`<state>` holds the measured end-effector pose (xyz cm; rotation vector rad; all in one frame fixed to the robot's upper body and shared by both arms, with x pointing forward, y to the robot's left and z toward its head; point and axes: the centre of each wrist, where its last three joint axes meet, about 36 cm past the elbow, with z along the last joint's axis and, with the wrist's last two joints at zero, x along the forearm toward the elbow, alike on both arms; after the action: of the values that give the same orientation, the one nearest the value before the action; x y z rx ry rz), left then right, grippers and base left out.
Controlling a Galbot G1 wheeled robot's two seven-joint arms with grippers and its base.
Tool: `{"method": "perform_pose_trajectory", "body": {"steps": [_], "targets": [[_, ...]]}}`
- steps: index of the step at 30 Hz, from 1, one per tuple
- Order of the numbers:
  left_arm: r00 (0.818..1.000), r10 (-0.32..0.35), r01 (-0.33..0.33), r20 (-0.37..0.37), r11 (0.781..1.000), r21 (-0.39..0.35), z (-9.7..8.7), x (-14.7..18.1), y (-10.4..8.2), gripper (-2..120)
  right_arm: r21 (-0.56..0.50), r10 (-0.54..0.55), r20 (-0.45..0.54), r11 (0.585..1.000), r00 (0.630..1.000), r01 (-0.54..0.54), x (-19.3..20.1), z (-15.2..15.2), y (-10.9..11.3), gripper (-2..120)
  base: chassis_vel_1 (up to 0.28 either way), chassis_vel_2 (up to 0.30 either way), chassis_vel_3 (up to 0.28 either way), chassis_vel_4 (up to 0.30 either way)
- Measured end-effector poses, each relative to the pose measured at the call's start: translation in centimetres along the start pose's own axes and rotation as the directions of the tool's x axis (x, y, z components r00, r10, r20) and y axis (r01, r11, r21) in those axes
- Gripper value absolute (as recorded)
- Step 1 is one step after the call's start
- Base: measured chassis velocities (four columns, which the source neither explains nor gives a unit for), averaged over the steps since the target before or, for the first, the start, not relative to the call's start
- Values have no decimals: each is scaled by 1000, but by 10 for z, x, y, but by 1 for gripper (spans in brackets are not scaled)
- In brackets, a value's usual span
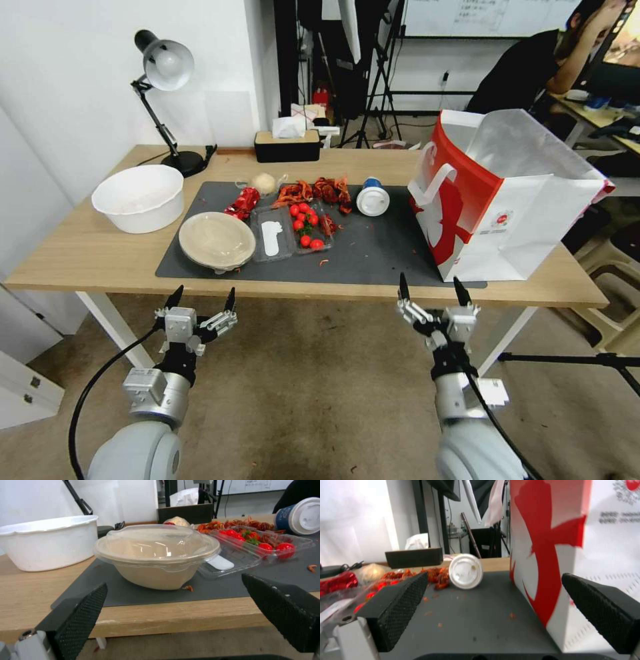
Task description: Pick up the trash from the table and place it into the takeout bag.
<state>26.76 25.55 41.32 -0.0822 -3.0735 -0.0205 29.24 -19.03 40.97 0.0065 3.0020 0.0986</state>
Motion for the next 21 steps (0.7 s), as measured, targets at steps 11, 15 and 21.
{"method": "perform_pose_trajectory", "body": {"steps": [11, 15, 21], "targets": [[1000, -1, 1, -4, 1000, 1, 2, -1, 0, 100, -38, 3, 7, 999, 1000, -3, -46, -9, -4, 100, 0, 0, 0, 0], [1000, -2, 2, -6, 1000, 1, 2, -1, 0, 100, -62, 5, -6, 998, 1000, -6, -65, -8, -6, 100, 0, 0, 0, 0], [1000, -5, 5, -9, 1000, 1, 4, -1, -1, 100, -81, 3, -17, 997, 1000, -5, -85, -6, -6, 100, 0, 0, 0, 0]]}}
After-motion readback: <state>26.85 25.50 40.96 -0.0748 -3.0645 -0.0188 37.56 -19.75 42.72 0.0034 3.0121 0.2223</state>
